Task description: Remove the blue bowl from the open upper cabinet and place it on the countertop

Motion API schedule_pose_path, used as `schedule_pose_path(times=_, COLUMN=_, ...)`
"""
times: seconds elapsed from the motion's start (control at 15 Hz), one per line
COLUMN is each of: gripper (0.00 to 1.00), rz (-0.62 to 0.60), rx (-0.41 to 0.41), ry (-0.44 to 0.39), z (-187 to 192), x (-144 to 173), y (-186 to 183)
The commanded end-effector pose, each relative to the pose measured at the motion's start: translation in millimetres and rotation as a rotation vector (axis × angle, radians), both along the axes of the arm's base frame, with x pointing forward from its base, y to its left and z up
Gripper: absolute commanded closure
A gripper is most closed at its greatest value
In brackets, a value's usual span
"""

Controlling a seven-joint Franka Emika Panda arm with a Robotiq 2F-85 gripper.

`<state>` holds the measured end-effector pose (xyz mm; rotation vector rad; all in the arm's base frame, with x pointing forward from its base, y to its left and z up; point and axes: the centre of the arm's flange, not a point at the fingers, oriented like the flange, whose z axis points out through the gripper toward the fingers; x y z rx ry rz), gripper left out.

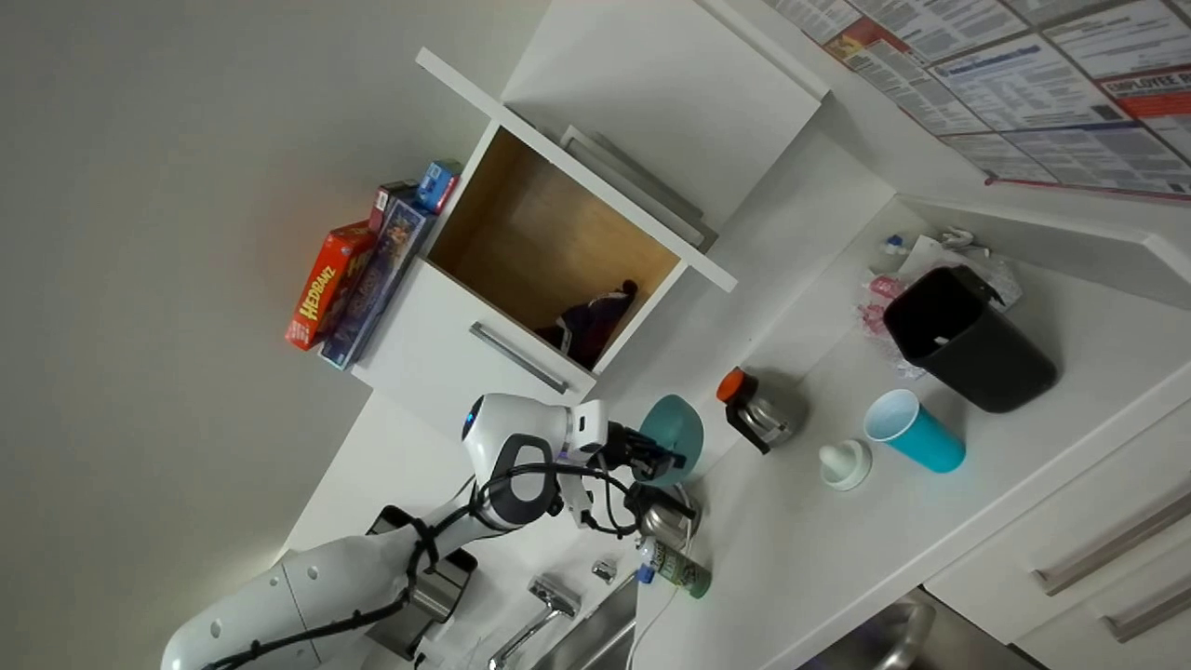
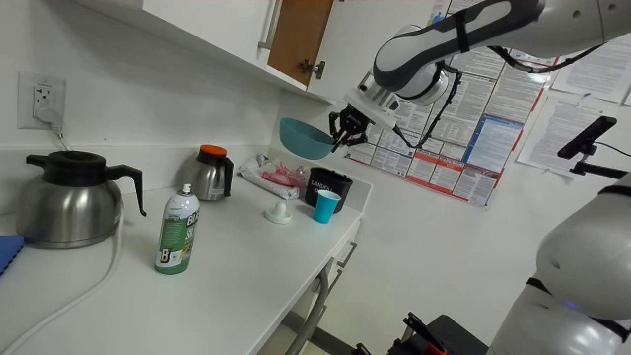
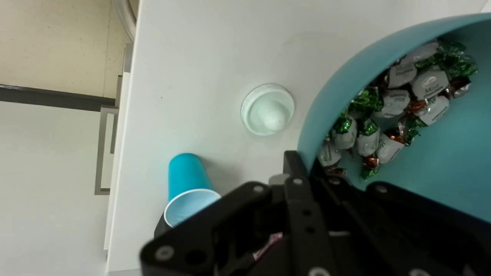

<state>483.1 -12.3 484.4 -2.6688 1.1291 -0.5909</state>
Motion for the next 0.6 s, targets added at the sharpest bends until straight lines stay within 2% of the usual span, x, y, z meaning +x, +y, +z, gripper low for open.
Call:
schedule_pose_path(times=0.0, gripper=0.96, rz=0.0, rx=0.0, ry=-0.001, z=0.3, x=0.3, y=0.0)
schedule_pose_path(times=0.07, gripper=0.99, rz=0.0, rx=0.0, ry=0.0, z=0.1, x=0.6, y=0.0)
schedule_pose_path(times=0.27, gripper=0.99, rz=0.045, rx=-0.041, ry=0.063, z=-36.2, x=4.3, y=11.4)
schedule_pose_path(times=0.53, gripper=0.99, rz=0.104, rx=-0.057, ry=0.135, z=-86.4, x=6.1, y=26.1)
